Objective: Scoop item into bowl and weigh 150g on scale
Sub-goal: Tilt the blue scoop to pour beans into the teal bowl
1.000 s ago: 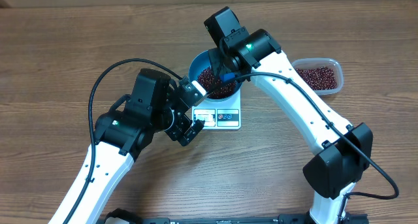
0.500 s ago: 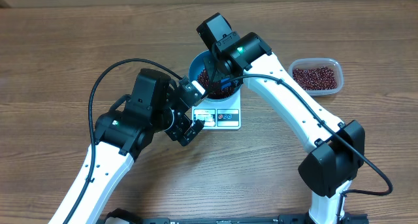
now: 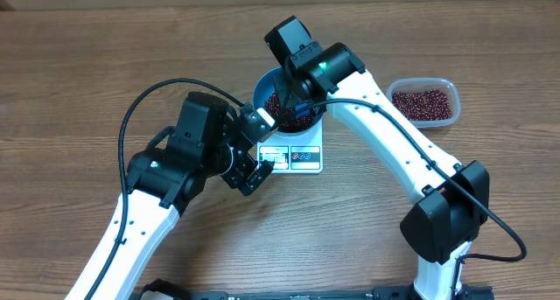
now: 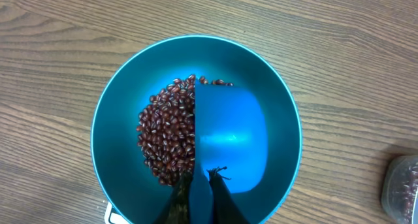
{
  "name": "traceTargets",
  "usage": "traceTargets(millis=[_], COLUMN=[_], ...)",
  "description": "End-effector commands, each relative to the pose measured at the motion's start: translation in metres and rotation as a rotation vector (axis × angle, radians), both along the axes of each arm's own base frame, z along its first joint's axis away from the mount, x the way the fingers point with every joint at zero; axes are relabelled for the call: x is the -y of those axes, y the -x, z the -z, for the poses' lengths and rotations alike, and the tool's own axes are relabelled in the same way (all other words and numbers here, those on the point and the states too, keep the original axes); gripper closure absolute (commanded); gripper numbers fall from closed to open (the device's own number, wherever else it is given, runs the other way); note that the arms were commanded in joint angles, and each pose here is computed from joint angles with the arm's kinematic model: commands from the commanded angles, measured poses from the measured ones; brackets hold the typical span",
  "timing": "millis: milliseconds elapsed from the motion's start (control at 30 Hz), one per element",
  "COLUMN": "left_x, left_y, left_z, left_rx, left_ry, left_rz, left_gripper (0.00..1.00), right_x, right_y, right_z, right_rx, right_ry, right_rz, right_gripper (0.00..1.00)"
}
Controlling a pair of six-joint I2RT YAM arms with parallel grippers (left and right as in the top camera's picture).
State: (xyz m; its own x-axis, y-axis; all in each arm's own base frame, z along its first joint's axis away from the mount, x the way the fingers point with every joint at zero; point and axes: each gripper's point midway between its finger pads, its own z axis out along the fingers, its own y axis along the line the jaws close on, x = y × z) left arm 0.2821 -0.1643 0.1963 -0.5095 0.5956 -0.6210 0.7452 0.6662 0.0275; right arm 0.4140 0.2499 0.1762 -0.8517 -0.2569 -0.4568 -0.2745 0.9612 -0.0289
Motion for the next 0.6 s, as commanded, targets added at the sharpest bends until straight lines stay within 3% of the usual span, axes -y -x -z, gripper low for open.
traceTargets(millis=[0,567], left_x=[-0.001,-0.001], left_y=[-0.002,-0.002], left_z=[-0.003,-0.003], left_rx=[0.005,0.005], left_ry=[0.007,0.008], left_rz=[-0.009,-0.009], left_gripper=[0.0,0.01], right_x=[0.005,0.011], right_y=[-0.012,-0.016], right_z=[-0.018,-0.031], right_rx=[0.05,0.074], right_ry=[-0.019,-0.034], right_rz=[0.03,0.045], right_gripper=[0.96,0.96])
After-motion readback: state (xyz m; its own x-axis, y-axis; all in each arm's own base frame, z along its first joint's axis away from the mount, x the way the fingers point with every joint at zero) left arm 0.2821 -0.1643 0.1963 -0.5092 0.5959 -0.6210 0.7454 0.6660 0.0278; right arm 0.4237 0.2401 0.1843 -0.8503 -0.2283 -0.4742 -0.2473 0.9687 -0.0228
